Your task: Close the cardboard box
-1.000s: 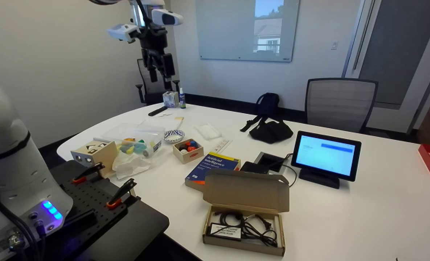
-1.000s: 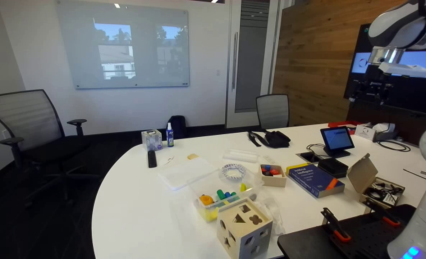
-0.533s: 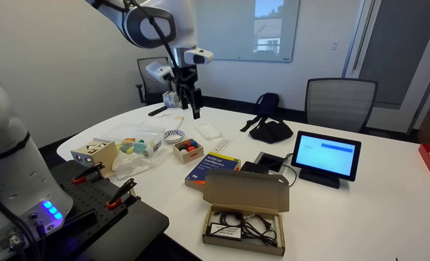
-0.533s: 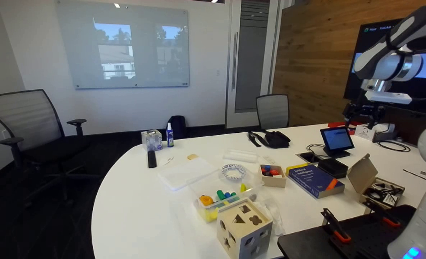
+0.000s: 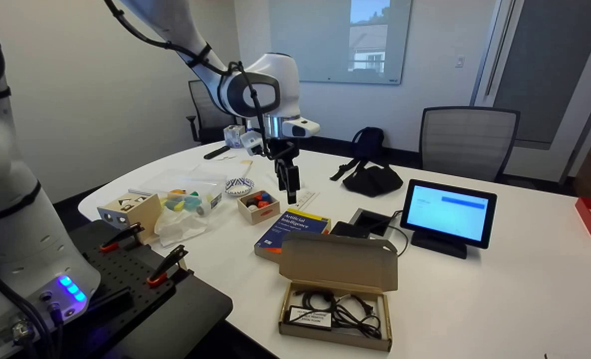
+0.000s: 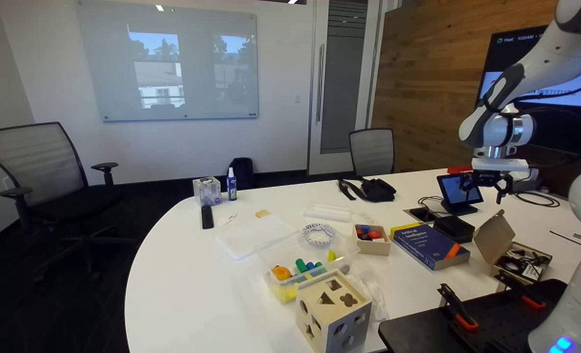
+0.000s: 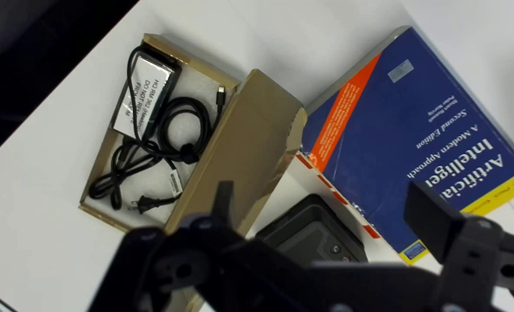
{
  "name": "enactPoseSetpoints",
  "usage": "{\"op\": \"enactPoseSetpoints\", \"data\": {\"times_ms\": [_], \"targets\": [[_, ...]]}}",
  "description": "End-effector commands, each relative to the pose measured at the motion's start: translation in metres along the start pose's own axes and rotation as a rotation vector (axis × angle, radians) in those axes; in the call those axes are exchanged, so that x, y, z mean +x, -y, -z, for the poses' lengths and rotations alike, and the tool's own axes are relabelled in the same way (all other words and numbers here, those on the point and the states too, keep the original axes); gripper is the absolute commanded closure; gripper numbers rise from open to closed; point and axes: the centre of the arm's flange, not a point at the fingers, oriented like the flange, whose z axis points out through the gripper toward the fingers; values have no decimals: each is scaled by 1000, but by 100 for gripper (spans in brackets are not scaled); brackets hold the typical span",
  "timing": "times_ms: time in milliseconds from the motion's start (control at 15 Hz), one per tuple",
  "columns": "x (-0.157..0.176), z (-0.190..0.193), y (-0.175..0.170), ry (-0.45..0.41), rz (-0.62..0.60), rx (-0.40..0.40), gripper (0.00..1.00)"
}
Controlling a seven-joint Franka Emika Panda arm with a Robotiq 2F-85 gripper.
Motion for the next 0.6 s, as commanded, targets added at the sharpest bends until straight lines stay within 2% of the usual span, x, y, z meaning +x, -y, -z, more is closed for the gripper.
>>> {"op": "enactPoseSetpoints", "data": {"times_ms": [0,533], "targets": [[33,-35,14,25,-59,-63,0],[73,-114,24,83,-125,-216,0]]}}
